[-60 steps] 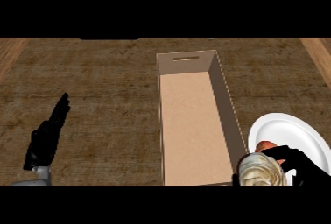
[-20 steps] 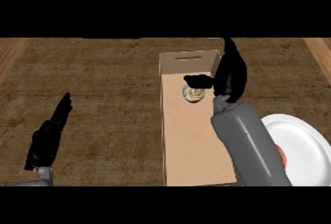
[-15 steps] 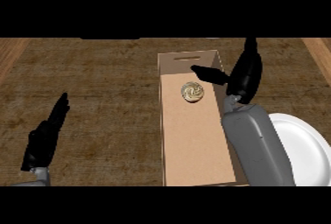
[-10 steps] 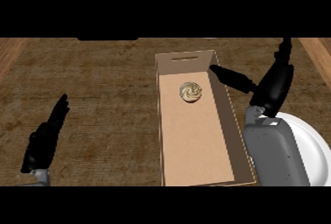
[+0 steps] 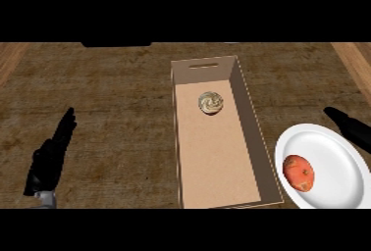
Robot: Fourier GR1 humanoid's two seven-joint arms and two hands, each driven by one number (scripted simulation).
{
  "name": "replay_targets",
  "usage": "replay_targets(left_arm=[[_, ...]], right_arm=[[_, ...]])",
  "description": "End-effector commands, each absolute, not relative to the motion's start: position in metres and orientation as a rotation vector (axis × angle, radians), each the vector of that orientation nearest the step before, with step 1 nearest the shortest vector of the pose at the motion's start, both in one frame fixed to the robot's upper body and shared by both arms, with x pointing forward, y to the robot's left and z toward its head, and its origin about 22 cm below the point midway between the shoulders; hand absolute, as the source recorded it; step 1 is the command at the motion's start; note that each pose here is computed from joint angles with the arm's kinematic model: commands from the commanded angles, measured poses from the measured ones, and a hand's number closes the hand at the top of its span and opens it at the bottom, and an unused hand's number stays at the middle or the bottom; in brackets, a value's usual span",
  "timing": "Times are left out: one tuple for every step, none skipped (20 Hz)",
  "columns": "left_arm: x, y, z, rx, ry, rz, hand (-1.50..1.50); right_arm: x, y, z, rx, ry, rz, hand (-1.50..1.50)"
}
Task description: Pick the cupcake from the plate and place it in the cardboard box
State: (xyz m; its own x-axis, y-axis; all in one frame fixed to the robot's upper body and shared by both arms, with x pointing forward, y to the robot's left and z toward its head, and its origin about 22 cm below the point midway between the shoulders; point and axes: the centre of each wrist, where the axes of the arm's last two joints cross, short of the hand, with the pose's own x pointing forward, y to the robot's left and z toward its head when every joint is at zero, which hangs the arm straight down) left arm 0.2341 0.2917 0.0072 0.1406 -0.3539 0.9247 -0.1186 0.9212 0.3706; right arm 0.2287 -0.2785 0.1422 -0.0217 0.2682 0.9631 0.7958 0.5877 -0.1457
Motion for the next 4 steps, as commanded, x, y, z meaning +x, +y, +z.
replay_targets(left_arm=[[0.235, 0.298, -0.002, 0.399, -1.422, -0.160, 0.00], [0.229, 0.285, 0.000, 0.411, -1.443, -0.178, 0.00], [0.230, 0.291, 0.001, 0.400, -1.427, -0.186, 0.00], [0.237, 0.299, 0.017, 0.416, -1.435, -0.193, 0.00]], right_arm=[[0.171, -0.316, 0.146, -0.928, -1.608, -0.531, -1.50], [0.157, -0.320, 0.152, -0.927, -1.602, -0.506, -1.50], [0.151, -0.332, 0.142, -0.922, -1.606, -0.479, -1.50], [0.140, -0.338, 0.145, -0.915, -1.605, -0.465, -1.50]])
